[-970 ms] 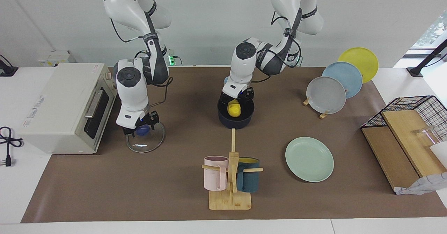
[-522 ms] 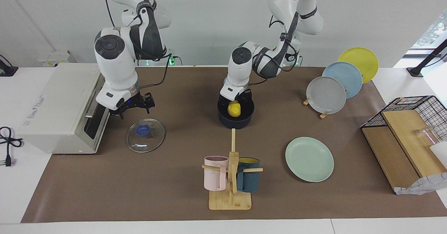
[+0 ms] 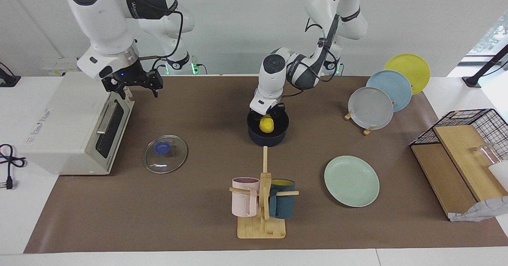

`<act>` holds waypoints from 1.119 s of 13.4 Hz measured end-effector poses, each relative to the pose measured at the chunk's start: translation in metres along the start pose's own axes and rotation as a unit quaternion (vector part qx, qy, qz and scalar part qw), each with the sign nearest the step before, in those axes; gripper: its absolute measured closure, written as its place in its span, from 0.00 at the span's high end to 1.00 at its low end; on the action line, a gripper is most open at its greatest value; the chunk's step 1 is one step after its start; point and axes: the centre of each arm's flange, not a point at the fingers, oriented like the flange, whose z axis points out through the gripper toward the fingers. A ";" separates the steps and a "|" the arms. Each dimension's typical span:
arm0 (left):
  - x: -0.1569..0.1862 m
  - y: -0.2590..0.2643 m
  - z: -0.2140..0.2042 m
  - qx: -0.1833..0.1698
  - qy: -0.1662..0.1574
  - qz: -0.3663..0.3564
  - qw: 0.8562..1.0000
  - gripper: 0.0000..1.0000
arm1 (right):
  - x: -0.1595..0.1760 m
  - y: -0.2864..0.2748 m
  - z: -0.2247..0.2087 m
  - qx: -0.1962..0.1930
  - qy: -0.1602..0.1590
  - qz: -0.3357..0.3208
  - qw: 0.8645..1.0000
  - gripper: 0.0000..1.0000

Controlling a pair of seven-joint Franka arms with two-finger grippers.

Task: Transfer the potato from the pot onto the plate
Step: 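Set the lid by the toaster while the left gripper grasps the potato, then lift the yellow potato with the left gripper toward the green plate, then lower the potato onto the green plate and open the left gripper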

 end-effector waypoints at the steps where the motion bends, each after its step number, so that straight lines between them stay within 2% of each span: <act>1: 0.001 -0.001 -0.001 0.000 0.000 -0.001 1.000 0.62 | 0.000 0.006 0.000 0.000 0.001 0.006 1.000 1.00; 4: 0.017 -0.002 -0.037 0.003 -0.002 -0.012 1.000 0.62 | -0.004 0.008 -0.004 -0.006 0.004 0.008 1.000 1.00; 7: 0.069 -0.042 -0.150 -0.003 -0.002 -0.051 0.999 0.62 | -0.014 0.022 -0.004 -0.005 0.001 0.020 1.000 1.00; 8: 0.091 -0.069 -0.189 -0.008 0.001 -0.055 0.998 0.62 | -0.015 0.024 -0.004 -0.005 0.000 0.023 1.000 1.00; 10: 0.138 -0.134 -0.235 -0.017 0.007 -0.052 0.998 0.62 | -0.016 0.024 -0.003 -0.005 -0.001 0.023 1.000 1.00; 12: 0.191 -0.197 -0.241 -0.026 0.018 -0.038 0.999 0.62 | -0.018 0.024 -0.002 -0.004 -0.002 0.022 1.000 1.00; 15: 0.254 -0.252 -0.197 -0.034 0.031 -0.016 0.999 0.62 | -0.019 0.028 0.001 0.003 -0.005 0.027 1.000 1.00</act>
